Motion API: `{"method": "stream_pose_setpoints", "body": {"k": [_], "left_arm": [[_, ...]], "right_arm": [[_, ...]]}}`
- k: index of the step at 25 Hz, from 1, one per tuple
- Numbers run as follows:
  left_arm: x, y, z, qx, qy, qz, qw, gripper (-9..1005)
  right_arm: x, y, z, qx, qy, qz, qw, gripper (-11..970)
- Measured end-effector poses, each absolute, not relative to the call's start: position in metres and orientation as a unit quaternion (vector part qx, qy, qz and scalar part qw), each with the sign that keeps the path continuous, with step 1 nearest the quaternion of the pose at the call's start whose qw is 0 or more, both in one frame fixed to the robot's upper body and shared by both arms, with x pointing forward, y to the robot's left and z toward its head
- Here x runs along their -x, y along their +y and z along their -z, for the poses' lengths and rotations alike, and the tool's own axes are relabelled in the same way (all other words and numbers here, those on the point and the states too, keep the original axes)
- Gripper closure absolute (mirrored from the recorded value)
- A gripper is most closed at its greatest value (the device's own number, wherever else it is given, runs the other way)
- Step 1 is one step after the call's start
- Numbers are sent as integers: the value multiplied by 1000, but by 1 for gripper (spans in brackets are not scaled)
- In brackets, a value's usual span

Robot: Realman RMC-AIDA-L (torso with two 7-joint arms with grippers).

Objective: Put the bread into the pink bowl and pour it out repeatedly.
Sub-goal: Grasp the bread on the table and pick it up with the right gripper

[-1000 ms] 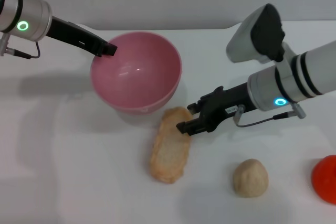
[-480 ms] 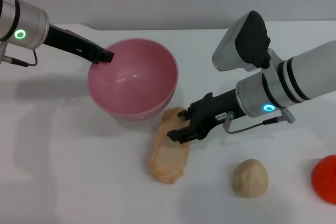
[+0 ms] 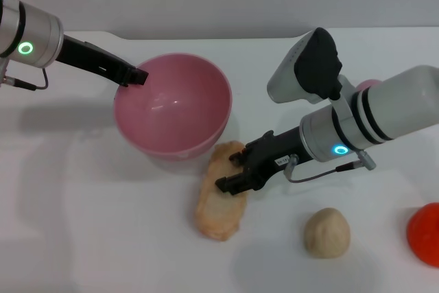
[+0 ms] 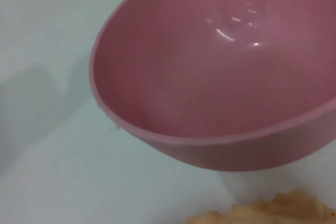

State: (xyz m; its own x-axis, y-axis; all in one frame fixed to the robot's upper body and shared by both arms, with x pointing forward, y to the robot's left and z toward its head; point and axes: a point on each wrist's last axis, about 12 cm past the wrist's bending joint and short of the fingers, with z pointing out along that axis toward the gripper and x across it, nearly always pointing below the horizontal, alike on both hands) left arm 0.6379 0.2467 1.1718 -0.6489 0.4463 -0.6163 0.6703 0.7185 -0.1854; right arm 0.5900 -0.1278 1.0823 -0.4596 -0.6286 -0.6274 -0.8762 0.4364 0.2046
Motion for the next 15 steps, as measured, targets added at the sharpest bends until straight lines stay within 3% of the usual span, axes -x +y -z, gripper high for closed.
{"method": "stream_pose_setpoints", "body": {"k": [15], "left_arm": [[-638, 243, -1171, -321, 882, 204, 278, 950]], "right_arm": [[-593, -125, -1081, 461, 817, -257, 233, 357]]}}
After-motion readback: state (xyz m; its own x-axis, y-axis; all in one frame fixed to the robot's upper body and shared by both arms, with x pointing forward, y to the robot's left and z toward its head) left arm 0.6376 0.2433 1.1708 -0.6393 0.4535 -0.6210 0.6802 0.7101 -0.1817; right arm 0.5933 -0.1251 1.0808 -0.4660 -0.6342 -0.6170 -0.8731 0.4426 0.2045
